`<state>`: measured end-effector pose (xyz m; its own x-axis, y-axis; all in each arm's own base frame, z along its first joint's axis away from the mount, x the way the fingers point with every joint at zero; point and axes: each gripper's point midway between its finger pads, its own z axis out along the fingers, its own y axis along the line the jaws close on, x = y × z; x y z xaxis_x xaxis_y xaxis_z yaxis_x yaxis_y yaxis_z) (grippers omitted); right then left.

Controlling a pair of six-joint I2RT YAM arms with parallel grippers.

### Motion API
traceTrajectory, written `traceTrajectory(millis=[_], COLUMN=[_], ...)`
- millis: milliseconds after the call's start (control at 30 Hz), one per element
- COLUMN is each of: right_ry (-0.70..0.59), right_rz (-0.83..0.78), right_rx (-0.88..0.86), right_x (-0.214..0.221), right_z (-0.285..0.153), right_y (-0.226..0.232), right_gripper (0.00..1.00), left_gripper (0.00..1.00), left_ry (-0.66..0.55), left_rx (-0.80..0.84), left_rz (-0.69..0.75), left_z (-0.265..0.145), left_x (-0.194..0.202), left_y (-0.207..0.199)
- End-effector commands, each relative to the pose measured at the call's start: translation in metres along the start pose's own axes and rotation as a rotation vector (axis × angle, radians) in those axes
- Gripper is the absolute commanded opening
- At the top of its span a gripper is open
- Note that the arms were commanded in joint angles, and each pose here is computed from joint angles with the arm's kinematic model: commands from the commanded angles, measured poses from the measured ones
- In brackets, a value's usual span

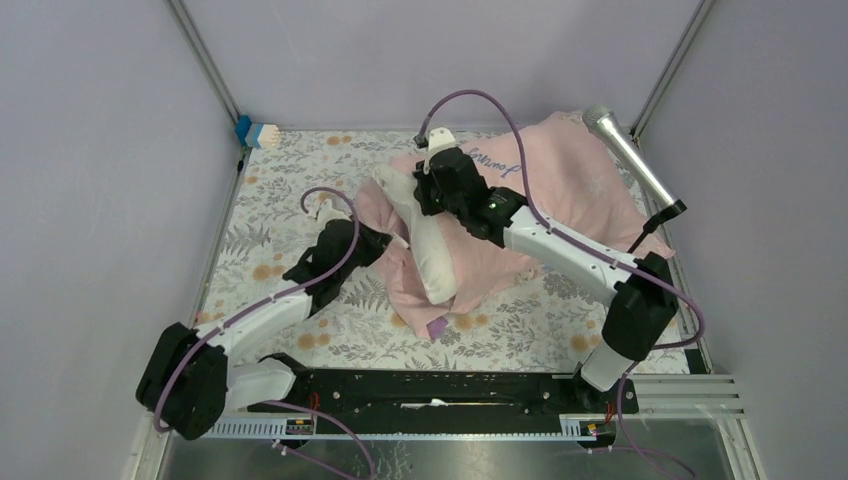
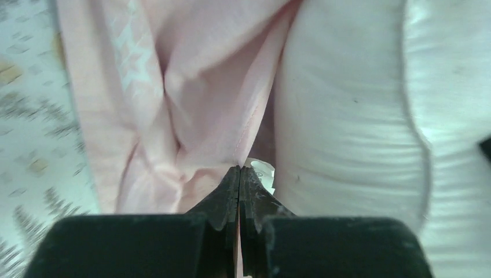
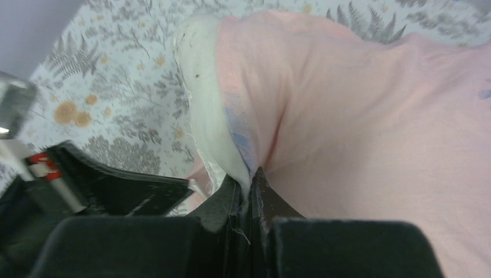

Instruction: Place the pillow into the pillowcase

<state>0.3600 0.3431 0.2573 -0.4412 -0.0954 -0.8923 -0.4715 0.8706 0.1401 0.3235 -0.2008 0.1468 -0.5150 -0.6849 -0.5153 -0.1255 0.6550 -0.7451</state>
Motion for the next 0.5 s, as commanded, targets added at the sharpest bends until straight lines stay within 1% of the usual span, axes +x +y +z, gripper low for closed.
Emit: traceTrajectory(millis=[0,67,167,233,333,433,467], right_ry=[0.000,0.046,0.089,0.115,0.115,0.113,0.107], right_rz=[0.028,0.031,0.063,0.100,0.134,0.135,0.136], right_rx=[-0.103,-0.148,-0.232,-0.272,-0.282,-0.274,-0.269], right_x=[0.021,0.048,0.081,0.099,0.107,0.107,0.105], right_z=[0.021,0.031,0.043,0.047,0.050,0.049,0.049], right_y=[0.016,0.022,0.035,0.041,0.043,0.041,0.040], right_gripper=[0.00,0.00,0.00,0.00,0.00,0.00,0.00], left_gripper=[0.00,0.00,0.00,0.00,0.00,0.00,0.03], left_ry=[-0.010,0.000,0.027,0.038,0.043,0.036,0.030], left_rx=[-0.145,-0.163,-0.185,-0.162,-0.147,-0.142,-0.135], left_rz=[-0.025,-0.058,-0.071,-0.073,-0.059,-0.035,-0.031], left_z=[-0.021,-0.026,-0.027,-0.025,-0.025,-0.025,-0.026], left_x=[0.010,0.017,0.030,0.034,0.036,0.030,0.027], left_y=[0.056,0.074,0.093,0.093,0.093,0.087,0.083])
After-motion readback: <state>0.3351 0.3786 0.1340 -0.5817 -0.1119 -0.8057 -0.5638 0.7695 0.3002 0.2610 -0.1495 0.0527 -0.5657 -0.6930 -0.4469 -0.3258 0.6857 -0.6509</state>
